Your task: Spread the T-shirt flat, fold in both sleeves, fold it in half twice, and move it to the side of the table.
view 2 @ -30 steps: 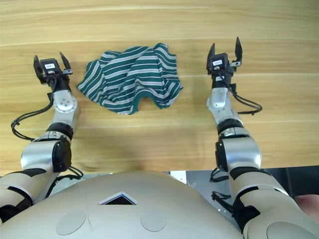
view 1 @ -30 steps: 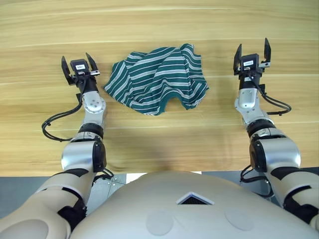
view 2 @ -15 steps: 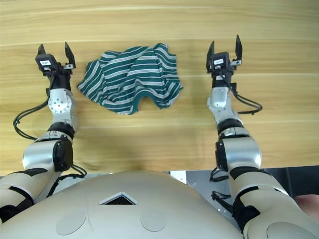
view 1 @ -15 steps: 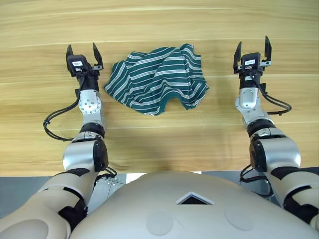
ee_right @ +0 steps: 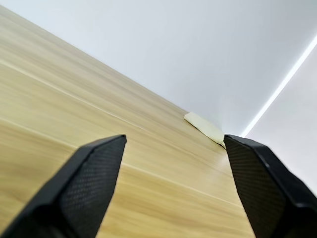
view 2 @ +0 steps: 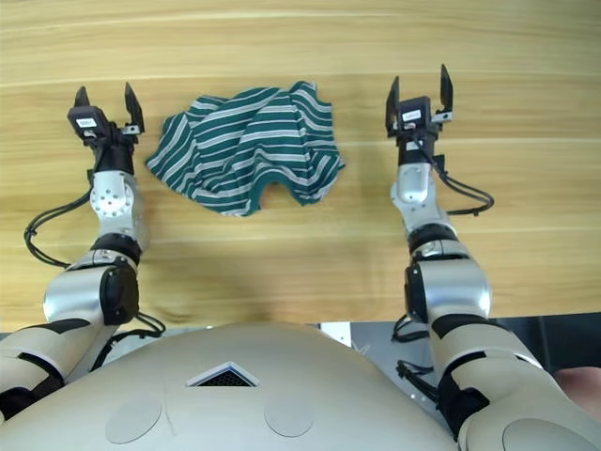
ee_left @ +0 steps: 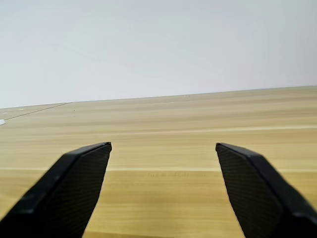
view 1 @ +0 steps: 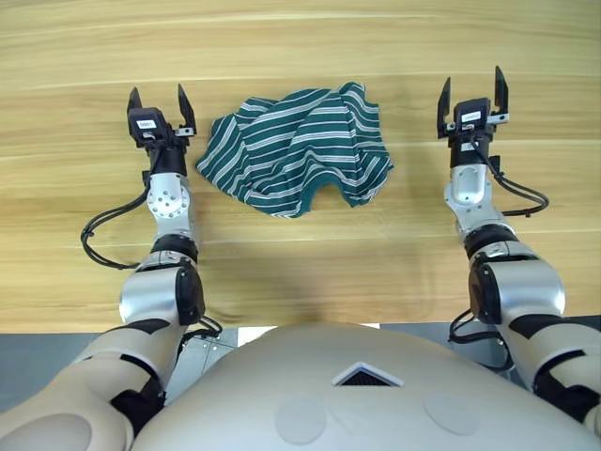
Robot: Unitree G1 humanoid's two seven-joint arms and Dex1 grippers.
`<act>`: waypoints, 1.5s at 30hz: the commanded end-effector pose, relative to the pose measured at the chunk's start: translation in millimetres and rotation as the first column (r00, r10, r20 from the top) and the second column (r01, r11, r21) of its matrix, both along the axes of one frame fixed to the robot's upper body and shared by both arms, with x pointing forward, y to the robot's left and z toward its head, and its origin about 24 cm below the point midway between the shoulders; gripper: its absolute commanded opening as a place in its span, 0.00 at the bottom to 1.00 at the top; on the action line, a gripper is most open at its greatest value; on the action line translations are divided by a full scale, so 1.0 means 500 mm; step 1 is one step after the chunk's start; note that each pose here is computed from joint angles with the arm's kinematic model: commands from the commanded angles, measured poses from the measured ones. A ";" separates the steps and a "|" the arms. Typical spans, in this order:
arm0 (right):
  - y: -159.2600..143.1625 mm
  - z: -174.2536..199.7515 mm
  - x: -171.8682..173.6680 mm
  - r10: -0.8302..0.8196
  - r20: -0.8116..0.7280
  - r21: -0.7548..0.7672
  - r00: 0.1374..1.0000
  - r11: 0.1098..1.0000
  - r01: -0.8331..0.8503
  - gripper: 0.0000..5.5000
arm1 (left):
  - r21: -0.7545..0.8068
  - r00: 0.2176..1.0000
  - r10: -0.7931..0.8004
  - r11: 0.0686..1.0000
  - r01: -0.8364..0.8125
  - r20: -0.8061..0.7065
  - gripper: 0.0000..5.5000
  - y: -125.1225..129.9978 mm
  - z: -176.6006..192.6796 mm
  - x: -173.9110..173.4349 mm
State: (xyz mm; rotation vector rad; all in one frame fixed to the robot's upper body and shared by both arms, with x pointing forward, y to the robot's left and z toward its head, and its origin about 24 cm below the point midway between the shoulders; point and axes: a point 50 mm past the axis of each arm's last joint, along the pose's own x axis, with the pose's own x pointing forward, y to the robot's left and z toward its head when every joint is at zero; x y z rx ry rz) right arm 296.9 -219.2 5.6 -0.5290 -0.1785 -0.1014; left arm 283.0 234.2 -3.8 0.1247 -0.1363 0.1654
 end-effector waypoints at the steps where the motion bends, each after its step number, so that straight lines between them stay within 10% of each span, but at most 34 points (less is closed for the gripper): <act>1: 0.006 0.001 0.000 0.027 0.002 0.003 1.000 1.000 -0.027 0.66 | -0.022 1.000 -0.007 1.000 0.007 0.008 0.71 -0.002 -0.004 -0.007; 10: 0.001 0.017 -0.030 0.234 0.035 -0.237 0.972 0.946 -0.220 0.66 | 0.117 0.864 -0.394 0.919 0.377 0.313 0.71 -0.036 0.088 -0.067; 18: -0.012 0.054 -0.094 0.483 -0.077 -0.513 0.872 0.731 -0.451 0.66 | 0.380 0.512 -0.856 0.452 0.807 -0.068 0.71 -0.091 0.112 -0.247; 23: 0.006 0.052 -0.168 0.612 -0.316 -0.543 0.725 0.510 -0.667 0.66 | 0.540 0.574 -0.670 0.297 0.788 -0.470 0.71 -0.037 0.075 -0.267; 28: -0.019 0.038 -0.210 0.567 -0.462 -0.515 0.682 0.454 -0.727 0.66 | 0.611 0.610 -0.556 0.215 0.762 -0.565 0.71 -0.034 0.052 -0.258; 45: -0.030 -0.008 -0.221 0.520 -0.579 -0.483 0.628 0.401 -0.778 0.66 | 0.718 0.765 -0.529 0.362 0.595 -0.367 0.71 -0.056 0.043 -0.212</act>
